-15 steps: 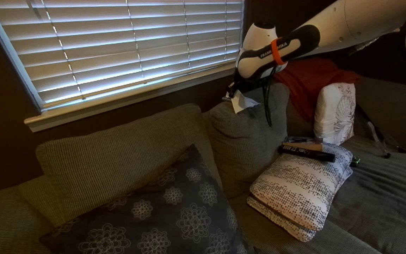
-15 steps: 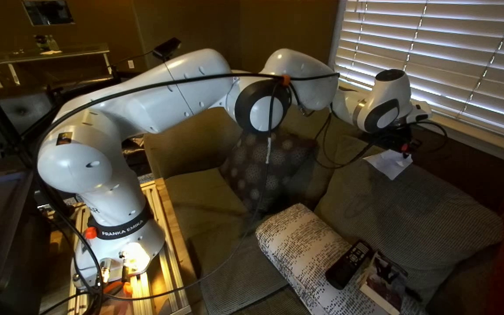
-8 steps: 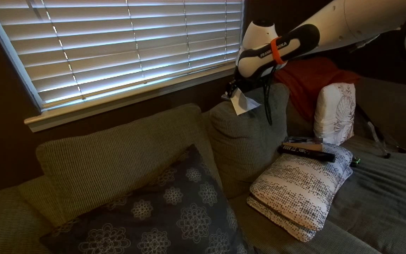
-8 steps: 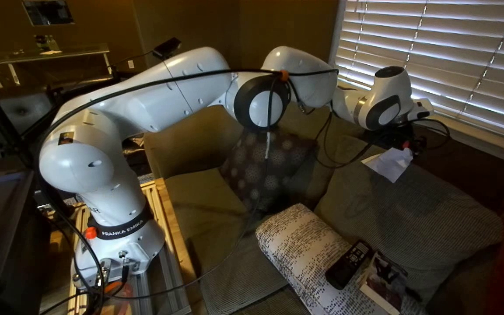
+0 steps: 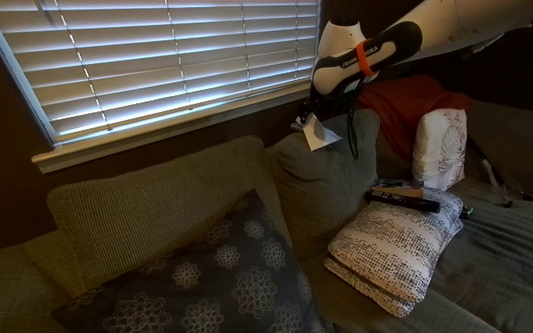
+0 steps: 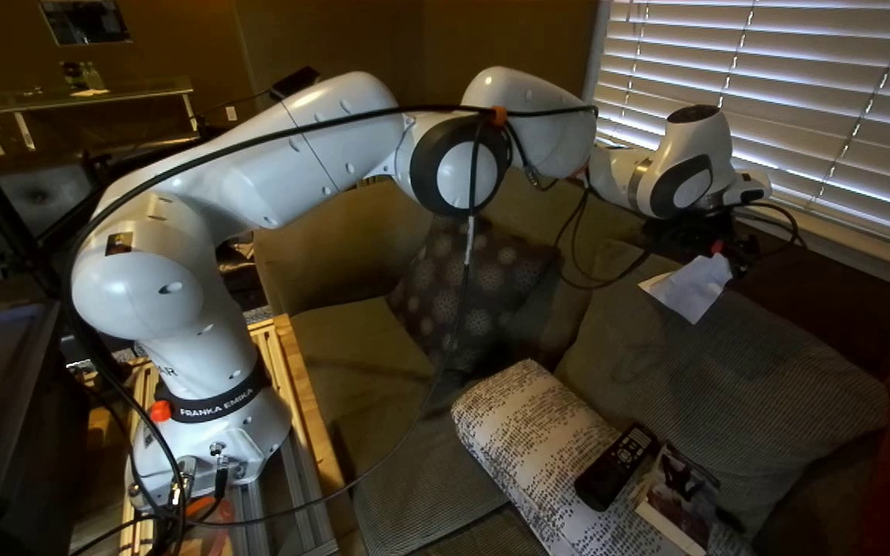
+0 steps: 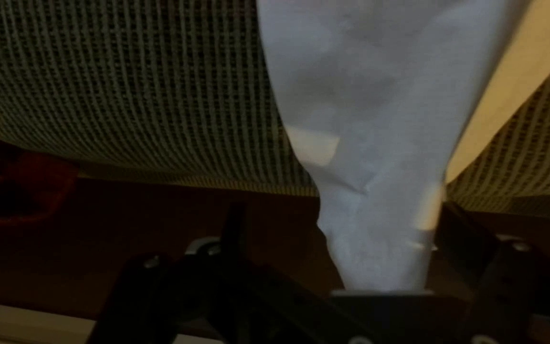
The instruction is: Pick up the napkin and the remote under the napkin, place the remote on the cushion next to the black remote then place the napkin on the black remote
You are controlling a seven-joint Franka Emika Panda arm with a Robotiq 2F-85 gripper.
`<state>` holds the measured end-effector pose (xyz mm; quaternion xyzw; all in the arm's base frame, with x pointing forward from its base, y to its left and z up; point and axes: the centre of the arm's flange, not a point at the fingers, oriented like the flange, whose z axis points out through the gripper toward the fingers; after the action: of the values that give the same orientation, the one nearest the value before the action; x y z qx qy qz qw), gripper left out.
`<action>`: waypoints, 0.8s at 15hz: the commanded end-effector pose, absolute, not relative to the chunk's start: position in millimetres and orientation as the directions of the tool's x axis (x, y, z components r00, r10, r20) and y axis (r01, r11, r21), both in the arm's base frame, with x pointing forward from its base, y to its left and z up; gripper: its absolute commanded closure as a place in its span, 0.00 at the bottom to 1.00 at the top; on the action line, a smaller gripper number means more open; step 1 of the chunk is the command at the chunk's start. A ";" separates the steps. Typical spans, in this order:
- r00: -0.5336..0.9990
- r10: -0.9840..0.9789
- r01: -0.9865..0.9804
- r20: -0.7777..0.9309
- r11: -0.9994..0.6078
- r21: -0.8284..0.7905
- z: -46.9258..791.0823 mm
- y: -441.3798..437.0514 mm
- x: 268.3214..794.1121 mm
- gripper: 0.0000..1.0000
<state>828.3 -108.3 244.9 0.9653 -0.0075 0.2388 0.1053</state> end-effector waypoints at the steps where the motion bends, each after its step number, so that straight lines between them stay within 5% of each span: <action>1: 0.922 0.009 -0.062 0.386 -0.983 0.172 260.2 -104.1 795.2 0.00; 12: 0.982 -0.012 -0.037 0.190 -0.991 0.129 246.6 -105.5 779.6 0.00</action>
<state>797.2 -109.0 247.1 0.9897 -0.0218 0.1181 0.0780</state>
